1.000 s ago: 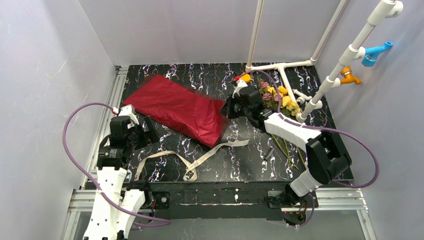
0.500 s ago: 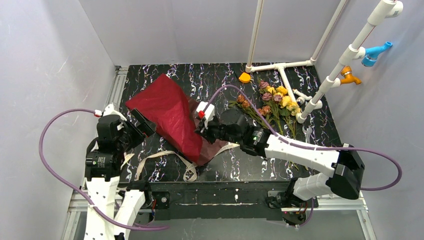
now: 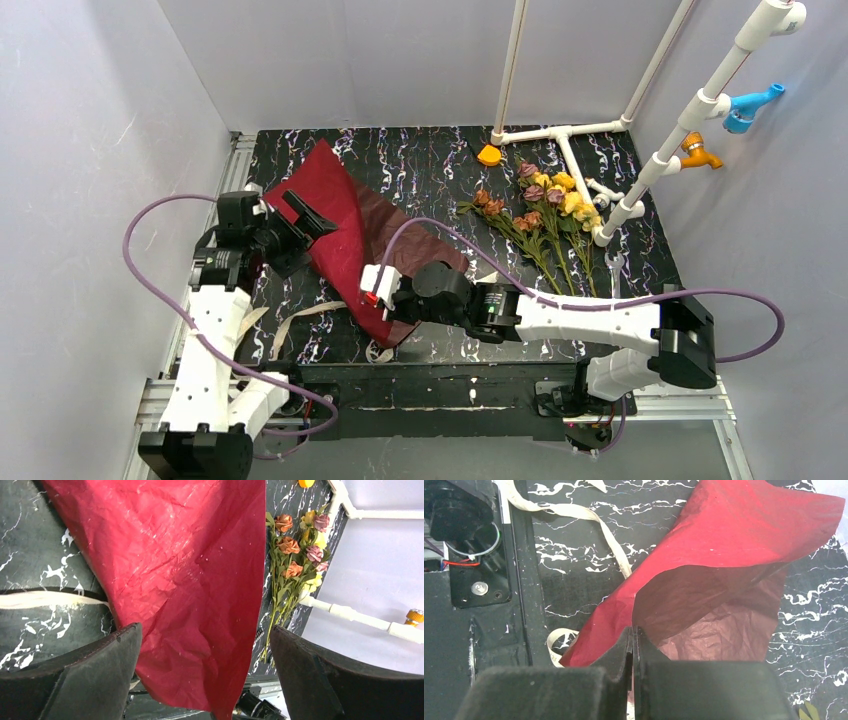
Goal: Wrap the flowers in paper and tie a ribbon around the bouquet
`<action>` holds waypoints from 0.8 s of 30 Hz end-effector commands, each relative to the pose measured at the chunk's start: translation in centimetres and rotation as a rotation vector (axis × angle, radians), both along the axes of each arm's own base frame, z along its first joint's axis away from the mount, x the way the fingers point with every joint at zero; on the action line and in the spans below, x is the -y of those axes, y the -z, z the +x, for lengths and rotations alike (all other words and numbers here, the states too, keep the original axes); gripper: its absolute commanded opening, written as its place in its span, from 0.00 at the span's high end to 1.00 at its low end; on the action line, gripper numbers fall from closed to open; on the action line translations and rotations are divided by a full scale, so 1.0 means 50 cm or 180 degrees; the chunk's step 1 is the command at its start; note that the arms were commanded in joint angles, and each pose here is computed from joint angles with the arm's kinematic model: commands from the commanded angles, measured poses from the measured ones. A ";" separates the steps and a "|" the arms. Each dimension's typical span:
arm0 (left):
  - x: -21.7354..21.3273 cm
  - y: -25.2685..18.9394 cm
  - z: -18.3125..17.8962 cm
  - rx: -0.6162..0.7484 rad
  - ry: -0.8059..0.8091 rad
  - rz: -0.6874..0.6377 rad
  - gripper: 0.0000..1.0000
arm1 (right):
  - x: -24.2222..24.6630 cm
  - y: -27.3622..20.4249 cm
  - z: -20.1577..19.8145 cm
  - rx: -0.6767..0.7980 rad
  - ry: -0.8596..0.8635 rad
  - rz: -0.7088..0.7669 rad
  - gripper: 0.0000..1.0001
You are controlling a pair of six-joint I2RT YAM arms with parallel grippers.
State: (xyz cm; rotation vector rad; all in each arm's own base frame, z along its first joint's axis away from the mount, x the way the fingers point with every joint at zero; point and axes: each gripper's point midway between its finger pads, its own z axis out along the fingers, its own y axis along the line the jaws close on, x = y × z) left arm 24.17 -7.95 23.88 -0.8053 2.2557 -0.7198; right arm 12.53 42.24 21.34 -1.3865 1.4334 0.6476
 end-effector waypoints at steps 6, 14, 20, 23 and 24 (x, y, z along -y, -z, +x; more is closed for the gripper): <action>0.045 -0.022 0.075 0.0151 0.0547 -0.0150 0.06 | -0.020 -0.053 -0.011 0.0298 -0.0165 0.0231 0.99; 0.057 -0.028 0.127 0.0262 0.0760 -0.0134 0.13 | -0.030 -0.048 -0.023 0.0296 -0.0252 0.0196 0.99; 0.075 -0.008 0.149 0.0184 0.0887 -0.0153 0.17 | -0.042 -0.047 -0.039 0.0354 -0.0355 0.0121 0.99; 0.084 -0.006 0.157 0.0191 0.0985 -0.0088 0.22 | -0.047 -0.046 -0.047 0.0403 -0.0403 0.0070 0.99; 0.085 -0.001 0.159 0.0165 0.1008 -0.0072 0.26 | -0.049 -0.047 -0.051 0.0422 -0.0421 0.0059 0.99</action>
